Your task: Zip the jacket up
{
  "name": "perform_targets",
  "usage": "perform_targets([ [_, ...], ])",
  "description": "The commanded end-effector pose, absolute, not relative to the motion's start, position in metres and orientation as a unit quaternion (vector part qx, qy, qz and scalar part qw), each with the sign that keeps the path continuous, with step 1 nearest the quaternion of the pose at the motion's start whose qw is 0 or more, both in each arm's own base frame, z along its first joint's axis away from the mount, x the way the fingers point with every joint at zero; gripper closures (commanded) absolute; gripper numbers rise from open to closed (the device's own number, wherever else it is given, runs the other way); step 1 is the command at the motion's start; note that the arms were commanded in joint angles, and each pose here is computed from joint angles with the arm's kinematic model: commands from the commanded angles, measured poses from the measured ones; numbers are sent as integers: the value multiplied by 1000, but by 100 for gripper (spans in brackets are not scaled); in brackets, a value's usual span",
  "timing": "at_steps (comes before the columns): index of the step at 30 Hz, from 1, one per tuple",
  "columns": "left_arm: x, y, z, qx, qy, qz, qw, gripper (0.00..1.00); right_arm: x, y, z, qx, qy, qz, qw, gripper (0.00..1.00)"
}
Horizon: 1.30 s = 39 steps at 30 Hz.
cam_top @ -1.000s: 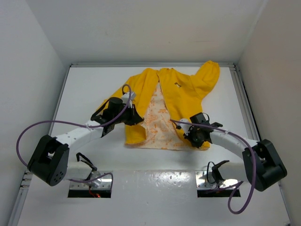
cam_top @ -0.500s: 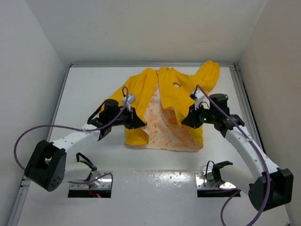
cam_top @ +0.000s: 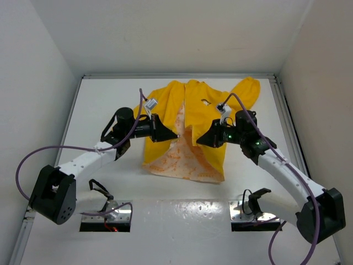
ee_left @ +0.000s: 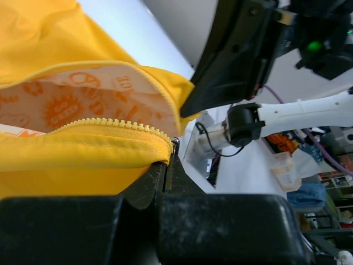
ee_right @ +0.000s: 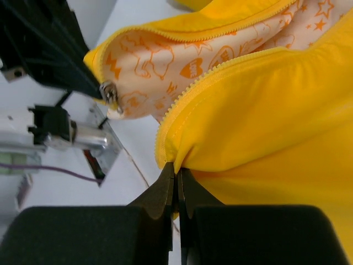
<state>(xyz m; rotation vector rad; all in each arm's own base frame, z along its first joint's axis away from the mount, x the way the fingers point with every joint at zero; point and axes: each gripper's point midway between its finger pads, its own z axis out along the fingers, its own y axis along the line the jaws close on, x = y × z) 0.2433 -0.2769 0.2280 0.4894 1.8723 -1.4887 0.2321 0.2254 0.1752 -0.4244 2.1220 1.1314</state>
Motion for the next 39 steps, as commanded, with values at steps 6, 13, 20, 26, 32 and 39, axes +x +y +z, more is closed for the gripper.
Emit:
perform_targets([
  [6, 236, -277, 257, 192, 684, -607, 357, 100, 262, 242, 210, -35, 797, 476, 371, 100],
  [13, 231, -276, 254, 176, 679, -623, 347, 100, 259, 259, 223, -46, 779, 502, 373, 100],
  [20, 227, -275, 256, 159, 667, -663, 302, 100, 258, 271, 239, -83, 751, 523, 395, 100],
  [26, 228, -267, 265, 130, 651, -685, 301, 100, 260, 274, 248, -86, 743, 527, 402, 100],
  [32, 229, -267, 261, 119, 654, -685, 297, 100, 264, 274, 256, -76, 739, 530, 408, 100],
  [39, 232, -266, 256, 108, 661, -680, 298, 100, 265, 278, 262, -65, 739, 536, 403, 100],
])
